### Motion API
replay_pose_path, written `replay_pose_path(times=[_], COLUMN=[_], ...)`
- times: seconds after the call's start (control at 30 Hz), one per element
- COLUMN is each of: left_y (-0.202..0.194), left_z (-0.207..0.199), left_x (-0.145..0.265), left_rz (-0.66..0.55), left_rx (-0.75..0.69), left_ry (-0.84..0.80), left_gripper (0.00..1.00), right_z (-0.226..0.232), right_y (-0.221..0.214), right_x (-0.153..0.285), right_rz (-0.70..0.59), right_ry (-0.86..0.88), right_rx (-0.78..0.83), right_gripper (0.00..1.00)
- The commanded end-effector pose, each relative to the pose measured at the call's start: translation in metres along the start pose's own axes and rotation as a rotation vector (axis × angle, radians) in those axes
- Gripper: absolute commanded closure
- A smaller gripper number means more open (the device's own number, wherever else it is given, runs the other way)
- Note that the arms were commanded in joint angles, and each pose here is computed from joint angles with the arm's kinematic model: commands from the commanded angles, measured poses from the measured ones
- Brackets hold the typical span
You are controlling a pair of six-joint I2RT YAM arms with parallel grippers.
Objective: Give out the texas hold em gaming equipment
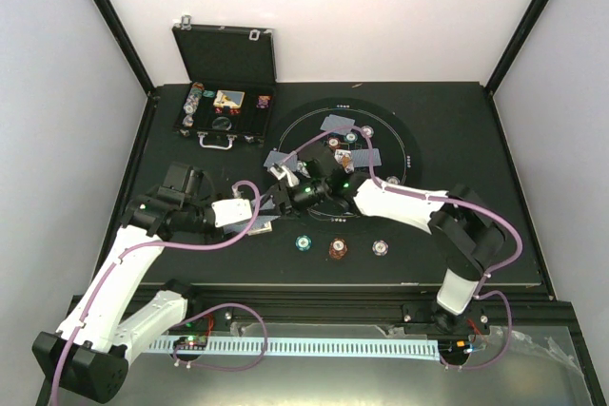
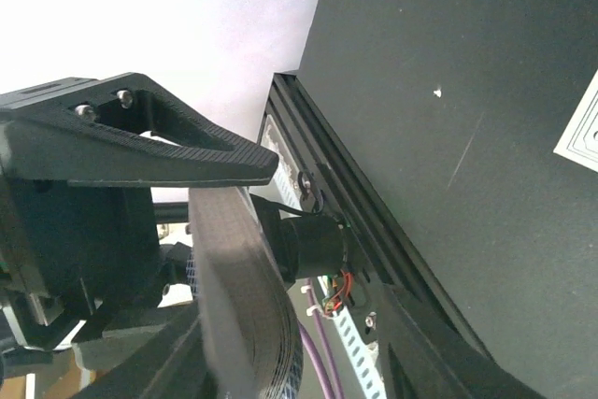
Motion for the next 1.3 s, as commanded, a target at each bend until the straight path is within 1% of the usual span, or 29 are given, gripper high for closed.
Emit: replay_pose_path(times=[0.0,0.1,0.17,0.37,0.5,0.57,0.7,0.77,0.83,0.97,1.13,1.27], left_y=[0.013,0.012,0.012,0.012,0.012,0.012,0.01,0.007,0.0,-0.016,-0.035,-0.05], left_z=[-0.002,-0.002,-0.002,-0.002,-0.002,-0.002,0.0,0.003,0.008,0.017,0.035,0.051], left_x=[0.011,0.011,0.011,0.011,0.011,0.011,0.009,0.005,-0.005,-0.024,-0.041,-0.049], left_rz=[-0.063,-0.061,-0.062,-0.062,-0.061,-0.058,-0.049,-0.034,0.006,0.073,0.104,0.123], left_rx=[-0.026,-0.027,-0.029,-0.03,-0.03,-0.03,-0.031,-0.029,-0.012,0.022,0.051,0.086], left_ry=[-0.003,-0.003,-0.001,0.001,0.002,0.003,0.015,0.031,0.044,0.054,0.103,0.131], left_gripper=[0.65,0.65,0.65,0.65,0.65,0.65,0.65,0.65,0.65,0.66,0.7,0.68], right_z=[-0.011,-0.009,-0.012,-0.011,-0.012,-0.018,-0.038,-0.056,-0.077,-0.122,-0.177,-0.212], right_y=[0.001,0.003,0.003,0.005,0.008,0.012,0.023,0.03,0.036,0.05,0.065,0.077], right_x=[0.015,0.021,0.025,0.035,0.045,0.057,0.096,0.121,0.146,0.194,0.229,0.235], right_rz=[-0.045,-0.052,-0.053,-0.071,-0.082,-0.099,-0.17,-0.212,-0.252,-0.314,-0.345,-0.31], right_ry=[-0.09,-0.095,-0.108,-0.113,-0.124,-0.139,-0.189,-0.232,-0.286,-0.444,-0.516,-0.54], right_rx=[-0.042,-0.038,-0.04,-0.039,-0.034,-0.043,-0.062,-0.082,-0.106,-0.152,-0.23,-0.265], right_gripper=[0.57,0.66,0.76,0.9,0.93,0.95,0.97,0.97,0.97,0.97,0.97,0.97])
Point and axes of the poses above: each gripper's point midway between its finger pads, its own x axis back along the fingers, its own z axis along the line the jaws close on, y = z × x, the point moved 7 cm from there along x, back along the fingers, and after that the axes turned 13 degrees about x, right-handed, at the moved point
